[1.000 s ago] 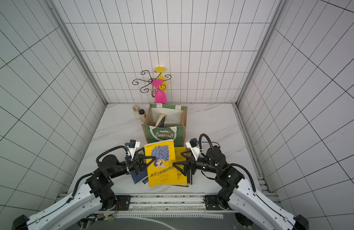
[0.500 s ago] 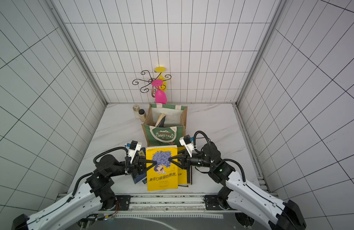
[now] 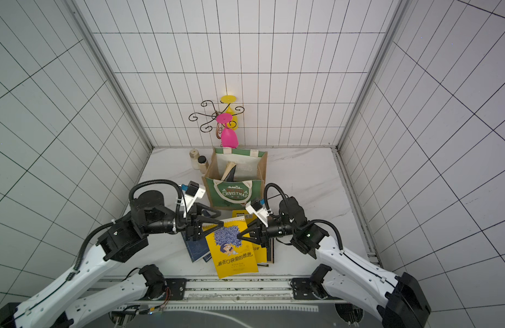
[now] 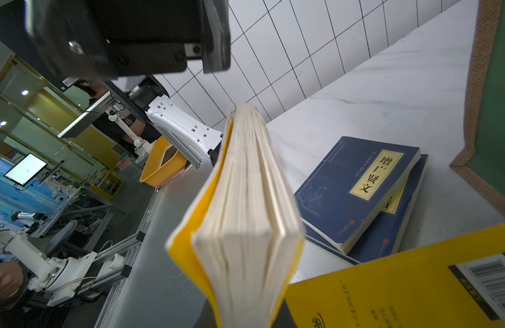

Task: Put the books into the canvas bag
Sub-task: Pick up the book from the book, then place the book in the canvas bag.

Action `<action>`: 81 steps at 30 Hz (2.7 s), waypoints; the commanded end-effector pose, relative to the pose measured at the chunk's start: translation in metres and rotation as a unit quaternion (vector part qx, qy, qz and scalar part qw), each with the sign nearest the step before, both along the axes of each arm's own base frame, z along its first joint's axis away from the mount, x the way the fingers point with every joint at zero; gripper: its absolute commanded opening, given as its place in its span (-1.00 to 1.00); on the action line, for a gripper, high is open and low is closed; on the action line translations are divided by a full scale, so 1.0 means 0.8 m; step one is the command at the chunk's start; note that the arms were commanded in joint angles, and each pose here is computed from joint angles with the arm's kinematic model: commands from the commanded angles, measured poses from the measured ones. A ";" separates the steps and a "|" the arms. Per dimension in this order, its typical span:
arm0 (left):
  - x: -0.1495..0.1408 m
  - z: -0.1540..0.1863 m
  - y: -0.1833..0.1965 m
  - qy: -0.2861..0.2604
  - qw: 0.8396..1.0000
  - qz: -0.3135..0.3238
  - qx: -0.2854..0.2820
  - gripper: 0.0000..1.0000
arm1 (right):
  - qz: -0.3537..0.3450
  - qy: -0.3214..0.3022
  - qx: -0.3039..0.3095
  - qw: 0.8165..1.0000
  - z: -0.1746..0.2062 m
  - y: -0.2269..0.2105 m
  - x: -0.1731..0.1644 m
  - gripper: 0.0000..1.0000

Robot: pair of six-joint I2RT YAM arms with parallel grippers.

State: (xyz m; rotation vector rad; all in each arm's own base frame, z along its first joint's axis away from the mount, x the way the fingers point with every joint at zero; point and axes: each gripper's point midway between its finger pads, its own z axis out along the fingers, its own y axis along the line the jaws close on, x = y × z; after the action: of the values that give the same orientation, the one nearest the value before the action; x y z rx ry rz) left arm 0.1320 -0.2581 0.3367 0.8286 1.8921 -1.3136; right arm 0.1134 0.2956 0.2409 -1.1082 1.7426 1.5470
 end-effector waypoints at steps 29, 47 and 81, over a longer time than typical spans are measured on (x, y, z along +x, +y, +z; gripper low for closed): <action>0.026 0.033 -0.005 -0.100 0.975 0.013 0.197 -1.00 | -0.039 -0.109 0.003 0.993 0.088 -0.017 0.039 0.34; 0.246 0.229 0.028 -0.139 0.924 0.346 0.079 -1.00 | -0.206 -0.112 -0.030 0.972 0.087 -0.088 0.084 0.98; 0.320 0.025 0.002 -0.072 0.887 0.396 0.226 -1.00 | -0.250 -0.092 -0.052 0.962 0.074 -0.094 0.112 0.98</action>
State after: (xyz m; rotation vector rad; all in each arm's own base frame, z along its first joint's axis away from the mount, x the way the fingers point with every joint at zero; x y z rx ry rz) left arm 0.3736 -0.2525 0.3459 0.3180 2.1753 -0.3479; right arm 0.1980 0.2228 0.2763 -0.7645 1.8612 1.0400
